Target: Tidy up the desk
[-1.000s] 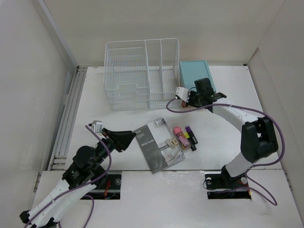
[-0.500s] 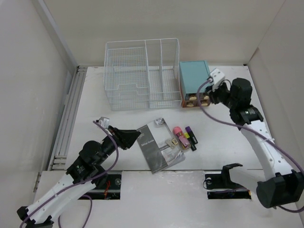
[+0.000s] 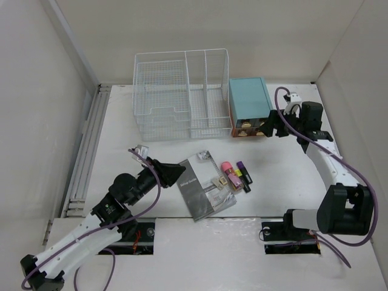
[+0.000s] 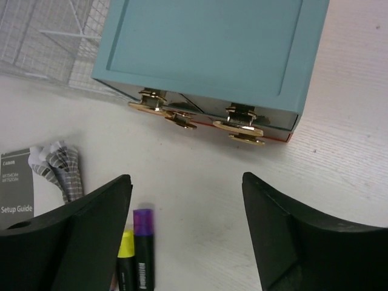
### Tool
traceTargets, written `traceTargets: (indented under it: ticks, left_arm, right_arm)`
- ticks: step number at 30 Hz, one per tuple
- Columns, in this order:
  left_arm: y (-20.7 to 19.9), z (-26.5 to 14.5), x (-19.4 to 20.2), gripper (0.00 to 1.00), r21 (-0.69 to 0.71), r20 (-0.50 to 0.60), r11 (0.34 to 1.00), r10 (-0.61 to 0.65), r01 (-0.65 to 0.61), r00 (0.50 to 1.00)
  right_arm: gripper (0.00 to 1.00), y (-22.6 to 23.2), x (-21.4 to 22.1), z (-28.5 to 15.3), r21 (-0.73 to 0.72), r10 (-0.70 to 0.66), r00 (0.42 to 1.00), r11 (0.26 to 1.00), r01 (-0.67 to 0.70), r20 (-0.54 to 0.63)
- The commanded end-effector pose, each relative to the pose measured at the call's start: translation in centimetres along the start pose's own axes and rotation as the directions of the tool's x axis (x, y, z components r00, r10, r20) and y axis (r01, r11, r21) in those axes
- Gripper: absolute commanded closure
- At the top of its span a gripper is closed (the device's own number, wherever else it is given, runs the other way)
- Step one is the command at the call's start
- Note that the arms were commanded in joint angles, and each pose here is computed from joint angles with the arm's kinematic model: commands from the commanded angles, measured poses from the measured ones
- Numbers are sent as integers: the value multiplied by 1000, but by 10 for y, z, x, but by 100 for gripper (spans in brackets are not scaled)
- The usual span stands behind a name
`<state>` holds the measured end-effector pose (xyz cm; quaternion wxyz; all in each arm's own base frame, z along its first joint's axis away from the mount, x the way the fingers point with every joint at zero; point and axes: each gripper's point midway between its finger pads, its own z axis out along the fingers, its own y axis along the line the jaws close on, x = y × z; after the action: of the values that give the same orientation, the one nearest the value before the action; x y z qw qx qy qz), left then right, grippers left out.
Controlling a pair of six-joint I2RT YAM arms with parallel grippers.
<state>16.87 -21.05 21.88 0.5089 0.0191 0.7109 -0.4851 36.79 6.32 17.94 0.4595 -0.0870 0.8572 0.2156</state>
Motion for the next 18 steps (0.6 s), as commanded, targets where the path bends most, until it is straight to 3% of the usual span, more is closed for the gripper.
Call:
traceTargets:
  ticks: [1, 10, 18]
  left_arm:
    - [-24, -3, -20, 65, 95, 74, 995, 5, -12, 997]
    - [-24, -5, -23, 65, 94, 87, 996, 3, -12, 996]
    - [-22, -6, -24, 66, 86, 94, 996, 3, -11, 996]
  right_arm:
    - [23, -3, -18, 7, -20, 57, 997, 998, -56, 58]
    - [34, -29, -24, 36, 52, 162, 986, 985, -165, 45]
    - [35, -42, -44, 45, 91, 166, 980, 980, -176, 106]
